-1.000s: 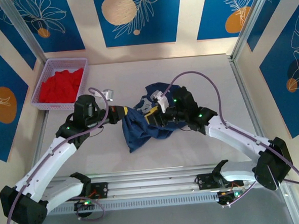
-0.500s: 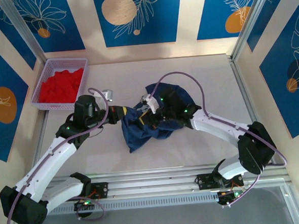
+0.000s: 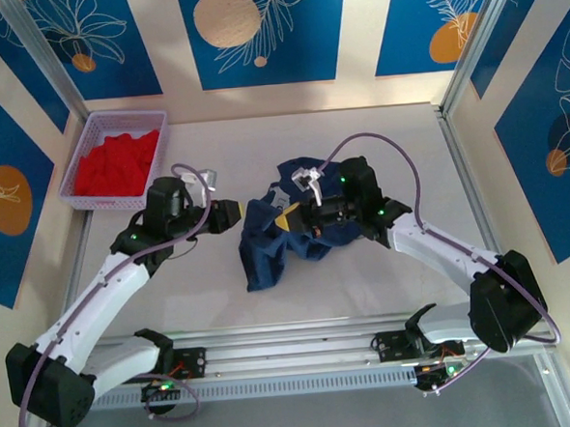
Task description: Fold the inside-out t-shirt
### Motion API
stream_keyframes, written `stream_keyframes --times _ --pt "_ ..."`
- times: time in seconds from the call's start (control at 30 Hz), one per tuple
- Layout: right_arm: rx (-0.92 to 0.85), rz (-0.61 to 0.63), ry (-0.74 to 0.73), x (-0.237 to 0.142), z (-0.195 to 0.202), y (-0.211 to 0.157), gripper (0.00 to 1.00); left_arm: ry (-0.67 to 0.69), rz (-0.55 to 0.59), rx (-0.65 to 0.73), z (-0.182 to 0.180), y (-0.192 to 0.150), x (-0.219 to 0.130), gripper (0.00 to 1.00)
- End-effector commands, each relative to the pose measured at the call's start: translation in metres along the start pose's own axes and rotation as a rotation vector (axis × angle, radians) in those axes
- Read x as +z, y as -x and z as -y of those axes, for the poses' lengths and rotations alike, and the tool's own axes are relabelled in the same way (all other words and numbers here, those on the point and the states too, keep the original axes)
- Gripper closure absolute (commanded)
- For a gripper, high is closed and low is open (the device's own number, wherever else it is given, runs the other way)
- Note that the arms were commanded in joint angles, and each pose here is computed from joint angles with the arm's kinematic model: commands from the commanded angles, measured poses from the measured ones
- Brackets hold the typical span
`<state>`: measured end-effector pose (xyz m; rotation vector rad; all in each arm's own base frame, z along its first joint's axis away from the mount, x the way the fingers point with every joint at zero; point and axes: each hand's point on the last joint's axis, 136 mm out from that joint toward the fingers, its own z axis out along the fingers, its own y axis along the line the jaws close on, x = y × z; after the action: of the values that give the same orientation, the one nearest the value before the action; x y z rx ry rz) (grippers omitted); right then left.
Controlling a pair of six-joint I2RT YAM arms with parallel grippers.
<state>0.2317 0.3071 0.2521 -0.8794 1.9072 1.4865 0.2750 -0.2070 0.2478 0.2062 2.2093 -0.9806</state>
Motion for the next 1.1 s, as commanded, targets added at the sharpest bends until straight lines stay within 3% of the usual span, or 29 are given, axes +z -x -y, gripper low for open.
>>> stream_keyframes --times 0.0,0.17,0.33,0.6,0.73,0.87,1.07 --pt "0.011 0.015 0.043 0.000 -0.003 0.007 1.00 -0.102 -0.027 0.027 0.020 -0.013 -0.013 0.60" --pt "0.018 0.027 0.035 -0.001 -0.001 0.012 1.00 -0.124 -0.084 0.061 0.021 -0.036 -0.011 0.52" --pt "0.016 0.036 0.028 -0.003 -0.001 0.015 1.00 -0.080 -0.151 0.082 0.008 -0.050 0.006 0.49" --pt "0.011 0.042 0.026 -0.005 -0.004 0.016 1.00 -0.069 -0.157 0.099 0.001 -0.043 0.027 0.49" --pt "0.012 0.038 0.015 -0.006 -0.002 0.013 1.00 -0.097 -0.136 0.089 0.008 -0.031 0.036 0.60" --pt "0.013 0.031 -0.020 -0.007 0.004 0.008 1.00 -0.109 -0.120 0.095 0.013 -0.024 0.035 0.79" --pt "0.002 0.014 -0.088 -0.011 0.013 0.004 1.00 -0.093 -0.114 0.121 0.015 -0.024 0.023 0.87"
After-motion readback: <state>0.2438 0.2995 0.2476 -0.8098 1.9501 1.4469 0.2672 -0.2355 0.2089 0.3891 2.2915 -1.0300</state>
